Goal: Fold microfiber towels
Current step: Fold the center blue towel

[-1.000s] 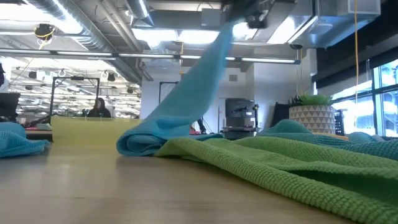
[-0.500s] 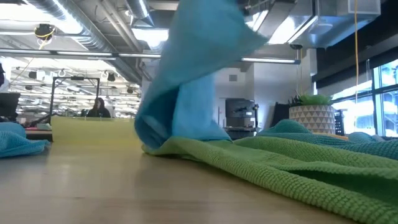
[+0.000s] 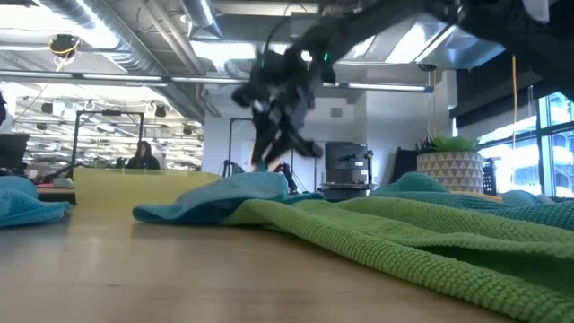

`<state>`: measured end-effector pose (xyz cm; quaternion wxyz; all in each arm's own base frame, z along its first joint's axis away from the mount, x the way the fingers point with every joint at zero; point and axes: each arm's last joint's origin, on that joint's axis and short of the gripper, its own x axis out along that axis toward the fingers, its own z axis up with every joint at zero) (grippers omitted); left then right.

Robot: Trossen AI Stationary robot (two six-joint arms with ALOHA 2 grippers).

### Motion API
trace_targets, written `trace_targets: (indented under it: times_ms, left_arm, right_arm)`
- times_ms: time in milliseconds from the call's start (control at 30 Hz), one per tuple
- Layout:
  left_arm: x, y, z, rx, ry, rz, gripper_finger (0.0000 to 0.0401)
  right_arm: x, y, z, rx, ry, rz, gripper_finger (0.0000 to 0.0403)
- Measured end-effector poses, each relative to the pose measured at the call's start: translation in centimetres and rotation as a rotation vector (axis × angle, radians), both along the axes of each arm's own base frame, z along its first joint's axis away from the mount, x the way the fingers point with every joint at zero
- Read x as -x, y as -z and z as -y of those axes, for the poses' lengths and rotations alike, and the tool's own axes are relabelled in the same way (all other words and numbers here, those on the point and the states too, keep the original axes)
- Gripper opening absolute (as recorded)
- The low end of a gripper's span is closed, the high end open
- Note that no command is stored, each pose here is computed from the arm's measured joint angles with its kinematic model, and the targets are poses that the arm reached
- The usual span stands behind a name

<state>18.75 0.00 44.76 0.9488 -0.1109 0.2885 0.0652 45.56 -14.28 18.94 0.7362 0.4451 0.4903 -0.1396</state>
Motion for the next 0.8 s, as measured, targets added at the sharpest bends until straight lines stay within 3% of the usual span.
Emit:
trace_targets:
  times_ms: [167,367,600,800]
  left_arm:
    - [-0.2,0.6,0.7,0.014,0.030,-0.023,0.0100]
    - [-1.2,3.4,2.0,-0.066,0.113,-0.103,0.0100]
    - [-4.4,9.6,3.7,-0.177,0.250,-0.090,0.0100]
    - [-8.3,15.0,5.6,-0.201,0.308,0.010,0.0100]
  right_arm:
    - [0.3,0.4,1.4,0.040,-0.067,0.026,0.0128]
    - [2.2,-3.1,3.3,0.179,-0.175,0.098,0.0157]
    - [4.4,-6.6,4.4,0.320,-0.315,0.154,0.0163]
    - [7.6,-8.5,4.5,0.357,-0.506,0.074,0.0163]
